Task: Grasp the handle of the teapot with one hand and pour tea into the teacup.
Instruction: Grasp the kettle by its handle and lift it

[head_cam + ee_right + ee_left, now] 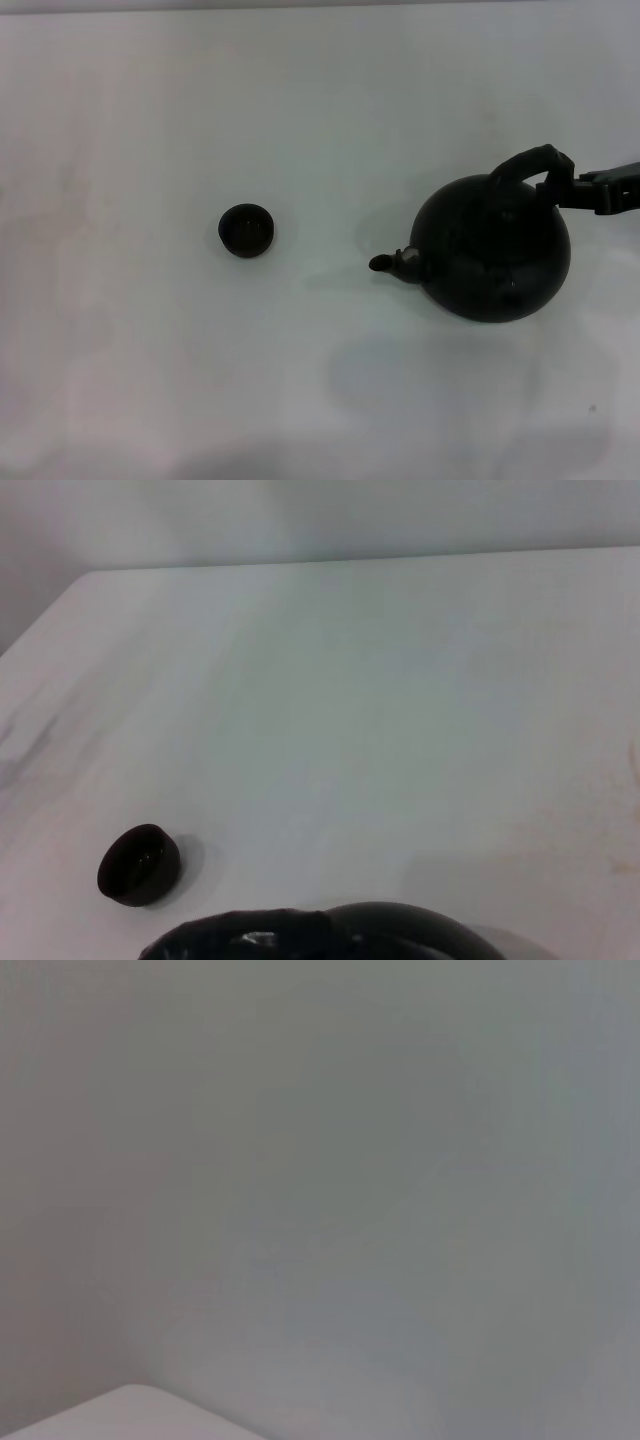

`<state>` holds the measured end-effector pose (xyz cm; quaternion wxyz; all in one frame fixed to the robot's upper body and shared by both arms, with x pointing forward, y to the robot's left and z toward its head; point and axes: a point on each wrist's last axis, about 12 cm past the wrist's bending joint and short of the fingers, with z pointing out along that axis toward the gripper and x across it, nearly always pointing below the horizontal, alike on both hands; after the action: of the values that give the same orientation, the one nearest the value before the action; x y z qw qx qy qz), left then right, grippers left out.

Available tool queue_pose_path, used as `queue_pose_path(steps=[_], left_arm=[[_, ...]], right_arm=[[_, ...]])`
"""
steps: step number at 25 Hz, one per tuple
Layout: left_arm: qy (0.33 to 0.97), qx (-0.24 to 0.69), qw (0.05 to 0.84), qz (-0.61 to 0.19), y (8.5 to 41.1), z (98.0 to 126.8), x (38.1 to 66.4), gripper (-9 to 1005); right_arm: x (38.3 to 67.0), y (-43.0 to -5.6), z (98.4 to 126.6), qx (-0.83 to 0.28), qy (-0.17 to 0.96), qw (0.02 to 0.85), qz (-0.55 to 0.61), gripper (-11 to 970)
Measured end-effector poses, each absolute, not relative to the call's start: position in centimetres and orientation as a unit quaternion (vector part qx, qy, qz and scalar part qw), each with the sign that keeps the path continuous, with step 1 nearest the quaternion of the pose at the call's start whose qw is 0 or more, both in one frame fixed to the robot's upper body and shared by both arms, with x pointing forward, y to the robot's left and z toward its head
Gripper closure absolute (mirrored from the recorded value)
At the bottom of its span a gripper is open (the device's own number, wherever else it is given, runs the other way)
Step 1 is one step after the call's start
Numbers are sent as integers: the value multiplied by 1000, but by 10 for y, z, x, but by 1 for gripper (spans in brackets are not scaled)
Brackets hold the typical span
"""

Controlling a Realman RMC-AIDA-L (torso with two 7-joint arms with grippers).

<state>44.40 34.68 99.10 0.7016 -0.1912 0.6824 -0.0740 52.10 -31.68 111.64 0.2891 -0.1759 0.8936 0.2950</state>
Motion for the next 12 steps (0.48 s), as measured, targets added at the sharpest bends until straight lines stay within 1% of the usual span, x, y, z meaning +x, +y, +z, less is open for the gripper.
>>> queue_pose_path(steps=[4,12], left_arm=[[682,-191,702,-74,347,991,444,135],[683,-192,701,-74,347,991,444,134]], right_arm=[[523,-315,1119,-178,891,293,297,726],[536,-309,1137,-175,875,323,316,725]])
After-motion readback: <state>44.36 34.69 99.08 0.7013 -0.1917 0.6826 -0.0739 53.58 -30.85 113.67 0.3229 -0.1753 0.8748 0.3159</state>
